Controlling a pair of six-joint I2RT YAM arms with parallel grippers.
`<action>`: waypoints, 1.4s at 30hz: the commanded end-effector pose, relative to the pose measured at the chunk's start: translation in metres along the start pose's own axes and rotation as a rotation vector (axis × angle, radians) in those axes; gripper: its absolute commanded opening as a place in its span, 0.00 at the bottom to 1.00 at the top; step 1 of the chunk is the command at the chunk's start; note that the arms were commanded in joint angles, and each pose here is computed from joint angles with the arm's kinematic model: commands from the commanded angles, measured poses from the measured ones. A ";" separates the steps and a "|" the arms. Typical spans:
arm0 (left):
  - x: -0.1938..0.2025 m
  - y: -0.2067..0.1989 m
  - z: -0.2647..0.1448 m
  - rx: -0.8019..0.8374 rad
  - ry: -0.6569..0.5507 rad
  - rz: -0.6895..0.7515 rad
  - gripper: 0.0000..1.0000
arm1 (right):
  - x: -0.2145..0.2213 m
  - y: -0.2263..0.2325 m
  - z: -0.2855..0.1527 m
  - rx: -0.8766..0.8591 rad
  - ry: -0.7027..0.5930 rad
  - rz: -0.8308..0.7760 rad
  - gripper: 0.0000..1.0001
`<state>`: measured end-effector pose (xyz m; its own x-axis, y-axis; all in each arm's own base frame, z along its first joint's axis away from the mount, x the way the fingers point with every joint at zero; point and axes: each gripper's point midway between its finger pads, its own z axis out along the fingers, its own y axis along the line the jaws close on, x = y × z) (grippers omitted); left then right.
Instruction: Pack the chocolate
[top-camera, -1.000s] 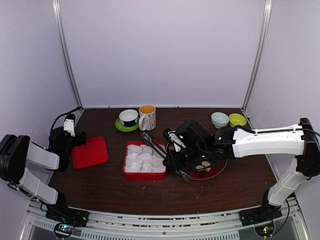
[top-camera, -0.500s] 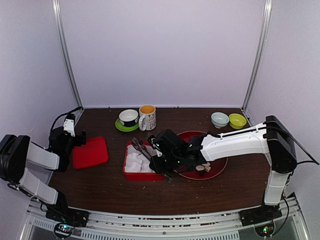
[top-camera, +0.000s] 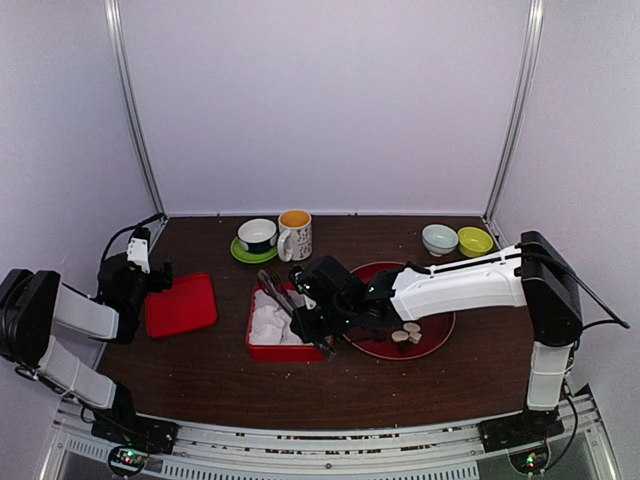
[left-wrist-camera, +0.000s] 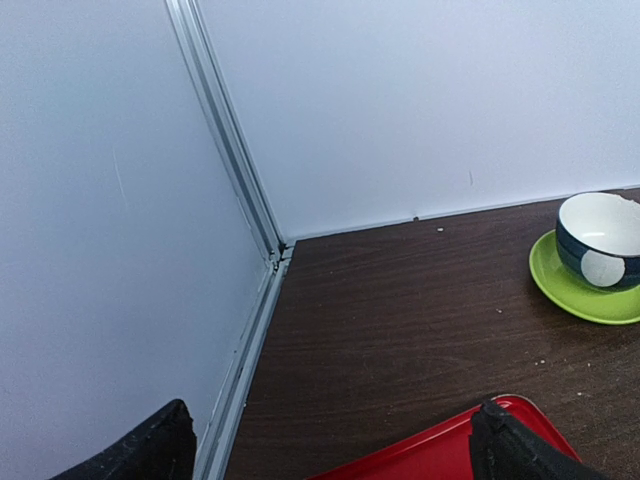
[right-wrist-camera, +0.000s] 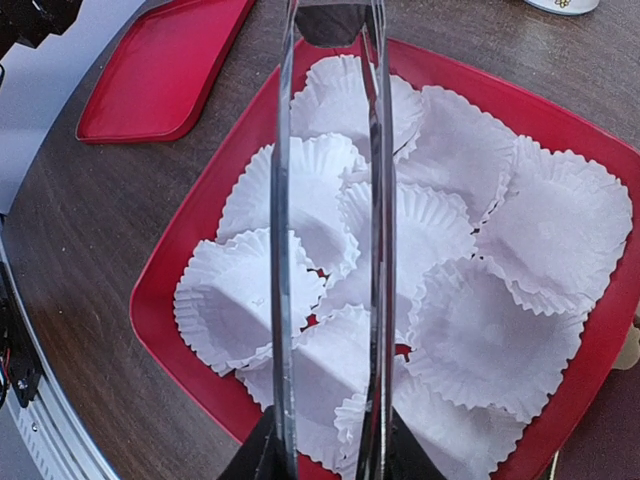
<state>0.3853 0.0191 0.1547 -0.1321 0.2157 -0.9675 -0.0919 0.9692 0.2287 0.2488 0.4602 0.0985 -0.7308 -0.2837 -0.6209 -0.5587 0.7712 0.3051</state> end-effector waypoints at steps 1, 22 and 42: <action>-0.011 0.003 -0.001 -0.006 -0.054 -0.011 0.98 | -0.009 0.009 0.005 -0.011 -0.019 0.006 0.29; -0.011 0.003 -0.001 -0.006 -0.054 -0.011 0.98 | -0.024 -0.001 -0.040 0.033 -0.079 -0.004 0.38; -0.012 0.003 -0.001 -0.006 -0.054 -0.011 0.98 | 0.039 -0.101 -0.133 0.260 0.029 0.049 0.37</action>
<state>0.3853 0.0191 0.1547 -0.1321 0.2157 -0.9675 -0.0919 0.9692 0.2287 0.2322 0.3221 0.1457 -0.7398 -0.2558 -0.6223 -0.4463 0.8787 0.1694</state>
